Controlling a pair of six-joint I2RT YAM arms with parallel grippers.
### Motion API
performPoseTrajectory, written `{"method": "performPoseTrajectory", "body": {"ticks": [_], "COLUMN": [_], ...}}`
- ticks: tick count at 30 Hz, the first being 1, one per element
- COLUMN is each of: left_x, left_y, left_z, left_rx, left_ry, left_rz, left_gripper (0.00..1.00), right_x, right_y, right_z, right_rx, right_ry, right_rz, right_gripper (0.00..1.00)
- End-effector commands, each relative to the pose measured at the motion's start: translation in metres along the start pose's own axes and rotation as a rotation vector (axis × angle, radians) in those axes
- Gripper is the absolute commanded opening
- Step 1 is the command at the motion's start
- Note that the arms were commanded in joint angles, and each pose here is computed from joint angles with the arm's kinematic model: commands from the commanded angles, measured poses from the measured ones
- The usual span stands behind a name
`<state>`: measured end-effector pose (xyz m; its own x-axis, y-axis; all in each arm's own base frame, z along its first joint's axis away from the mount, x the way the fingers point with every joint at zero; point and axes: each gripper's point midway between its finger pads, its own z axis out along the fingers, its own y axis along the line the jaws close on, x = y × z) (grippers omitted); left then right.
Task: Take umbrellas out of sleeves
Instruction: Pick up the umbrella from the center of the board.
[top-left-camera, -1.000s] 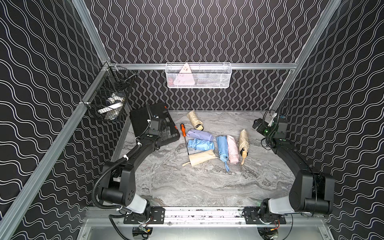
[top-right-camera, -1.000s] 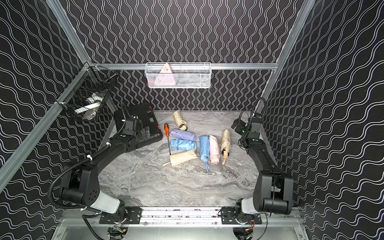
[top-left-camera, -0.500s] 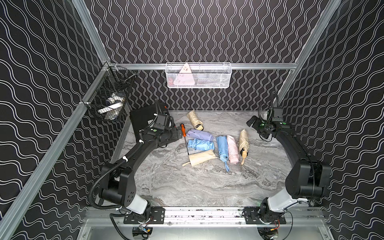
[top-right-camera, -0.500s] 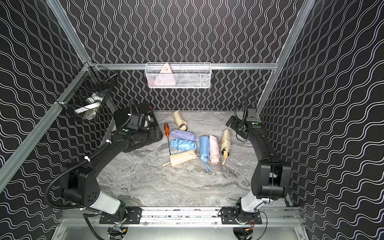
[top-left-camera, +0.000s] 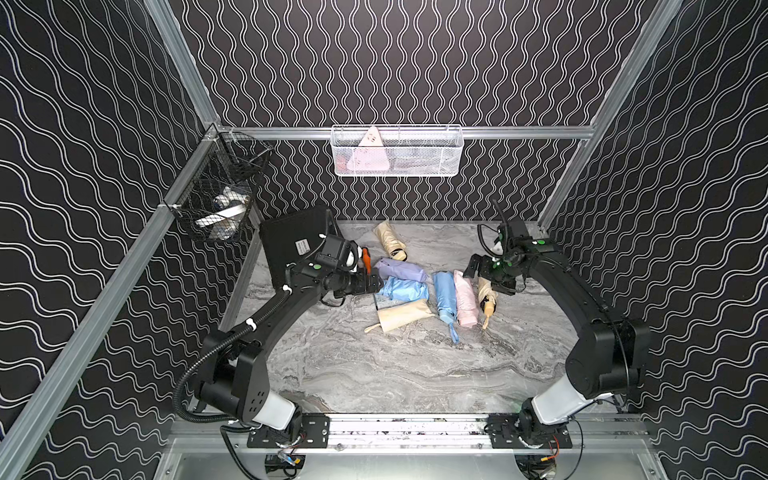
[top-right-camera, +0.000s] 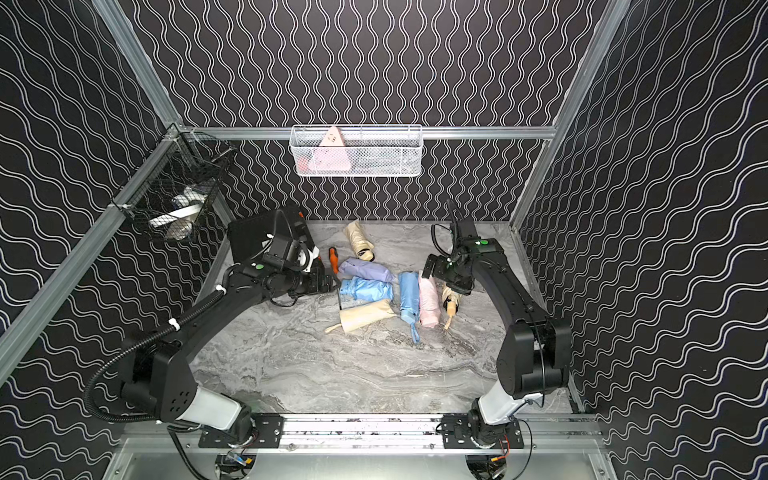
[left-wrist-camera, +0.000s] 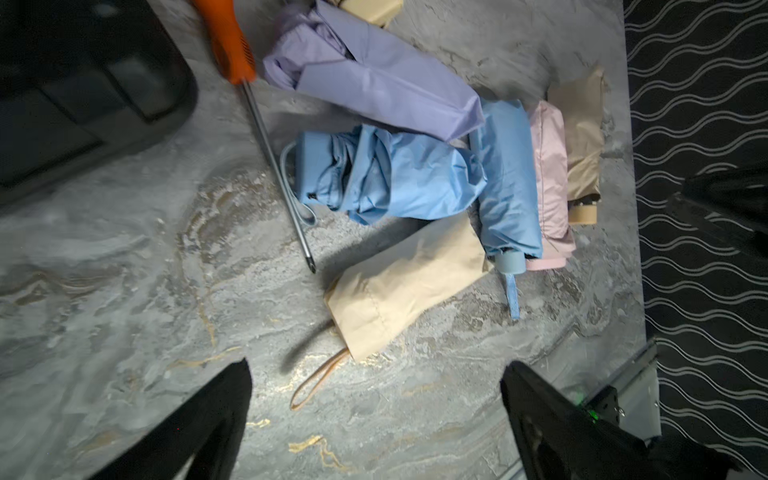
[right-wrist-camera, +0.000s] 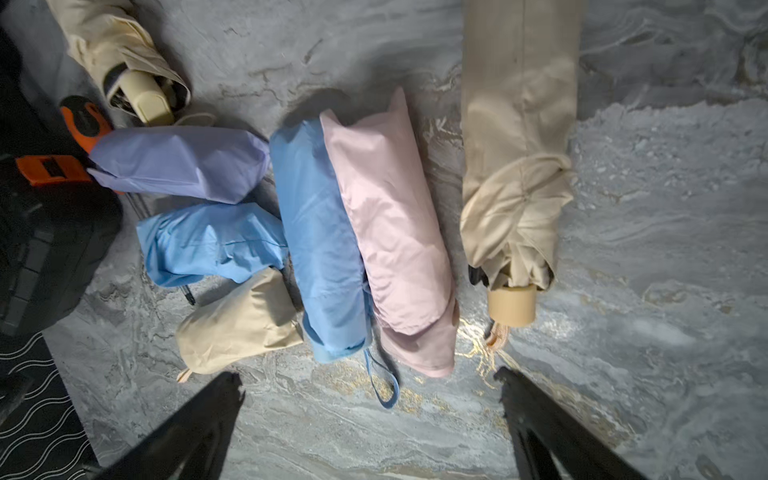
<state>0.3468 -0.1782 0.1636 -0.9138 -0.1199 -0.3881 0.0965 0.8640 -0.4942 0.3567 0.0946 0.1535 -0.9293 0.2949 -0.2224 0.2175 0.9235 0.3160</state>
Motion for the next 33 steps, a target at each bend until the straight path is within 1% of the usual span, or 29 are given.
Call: {"method": "performPoseTrajectory", "body": {"ticks": [1,3,8,14,17,25,33], "left_x": [0.017,0.026,0.043,0.051,0.054,0.059,0.062], "left_y": [-0.017,-0.028,-0.043,-0.062,-0.069,-0.071,-0.069], "left_z": [0.003,0.007,0.021,0.029,0.030,0.037,0.042], "left_rx": [0.087,0.131,0.166,0.220,0.237,0.246,0.247], "left_ry": [0.059,0.086,0.136,0.158,0.160,0.177,0.193], "left_rz": [-0.005,0.010,0.037,0.070,0.100,0.111,0.109], "left_gripper": [0.99,0.98,0.98,0.98,0.98,0.98,0.98], "right_x": [0.011,0.011,0.006,-0.002,-0.010,-0.024,-0.044], "right_y": [-0.009,-0.015,-0.033,-0.057,-0.068,-0.075,-0.083], "right_z": [0.002,0.006,0.013,0.027,0.030,0.048,0.067], "right_rx": [0.042,0.072,0.158,0.144,0.163,0.176,0.198], "right_ry": [0.027,0.029,0.028,0.063,0.057,0.080,0.086], "right_rz": [0.022,0.028,0.050,0.145,0.164,0.181,0.202], "right_gripper": [1.00,1.00,1.00,1.00,1.00,0.99,0.95]}}
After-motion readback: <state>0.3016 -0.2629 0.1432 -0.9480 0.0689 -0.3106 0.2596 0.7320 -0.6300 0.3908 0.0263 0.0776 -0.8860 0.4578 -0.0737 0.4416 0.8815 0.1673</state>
